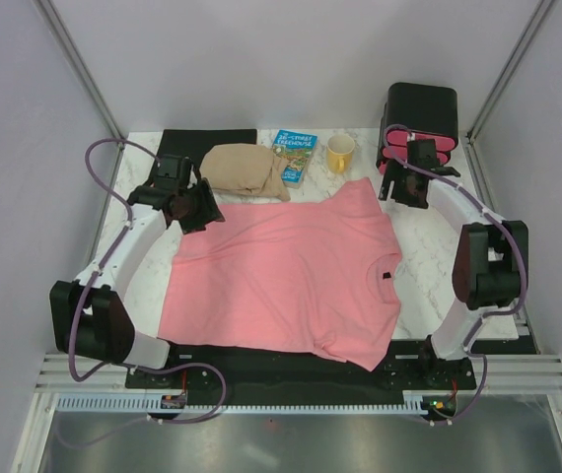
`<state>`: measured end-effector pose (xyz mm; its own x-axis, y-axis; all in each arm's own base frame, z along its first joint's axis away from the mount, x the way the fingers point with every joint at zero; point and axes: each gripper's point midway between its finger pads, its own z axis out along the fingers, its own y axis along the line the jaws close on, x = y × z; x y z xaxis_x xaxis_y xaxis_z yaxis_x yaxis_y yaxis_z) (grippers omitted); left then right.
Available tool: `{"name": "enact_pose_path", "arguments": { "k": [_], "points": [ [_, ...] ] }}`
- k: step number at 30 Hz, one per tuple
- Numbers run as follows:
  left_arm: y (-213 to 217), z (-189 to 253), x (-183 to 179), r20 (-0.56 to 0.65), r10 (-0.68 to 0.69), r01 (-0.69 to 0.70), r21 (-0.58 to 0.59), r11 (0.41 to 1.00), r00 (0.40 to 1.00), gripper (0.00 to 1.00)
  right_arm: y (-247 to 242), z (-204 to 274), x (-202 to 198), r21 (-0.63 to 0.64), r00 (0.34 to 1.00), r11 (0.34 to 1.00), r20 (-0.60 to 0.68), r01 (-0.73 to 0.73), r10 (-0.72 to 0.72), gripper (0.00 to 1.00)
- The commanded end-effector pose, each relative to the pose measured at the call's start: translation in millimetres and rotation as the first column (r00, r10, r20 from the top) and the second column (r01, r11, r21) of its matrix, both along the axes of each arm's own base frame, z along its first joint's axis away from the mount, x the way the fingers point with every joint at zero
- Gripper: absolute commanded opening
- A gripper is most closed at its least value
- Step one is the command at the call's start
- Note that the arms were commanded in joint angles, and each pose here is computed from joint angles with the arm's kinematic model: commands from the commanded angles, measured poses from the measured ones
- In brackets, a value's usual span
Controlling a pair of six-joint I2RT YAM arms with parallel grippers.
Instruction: Fold and stack the t-shirts
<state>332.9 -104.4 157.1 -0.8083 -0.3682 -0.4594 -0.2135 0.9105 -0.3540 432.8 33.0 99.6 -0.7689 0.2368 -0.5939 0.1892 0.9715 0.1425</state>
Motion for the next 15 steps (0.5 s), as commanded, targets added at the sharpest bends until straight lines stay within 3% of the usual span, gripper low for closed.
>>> {"name": "enact_pose_path", "arguments": {
  "k": [1, 8, 15],
  "points": [
    [31.7, 9.2, 16.7, 0.017, 0.139, -0.139, 0.006, 0.990, 0.990, 0.62, 9.8, 27.9, 53.6, -0.020, 0.992, 1.000, 0.127, -0.010, 0.012, 0.83],
    [52.5, 0.4, 23.1, -0.005, 0.172, -0.171, 0.031, 0.985, 0.985, 0.63, 35.3, 0.1, 97.2, -0.021, 0.995, 0.999, 0.089, -0.041, 0.043, 0.83],
    [59.3, -4.9, 34.8, -0.027, 0.183, -0.182, 0.021, 0.983, 0.983, 0.63, 50.4, -34.4, 103.5, -0.041, 0.996, 0.996, 0.034, -0.079, 0.081, 0.83]
  ]
}}
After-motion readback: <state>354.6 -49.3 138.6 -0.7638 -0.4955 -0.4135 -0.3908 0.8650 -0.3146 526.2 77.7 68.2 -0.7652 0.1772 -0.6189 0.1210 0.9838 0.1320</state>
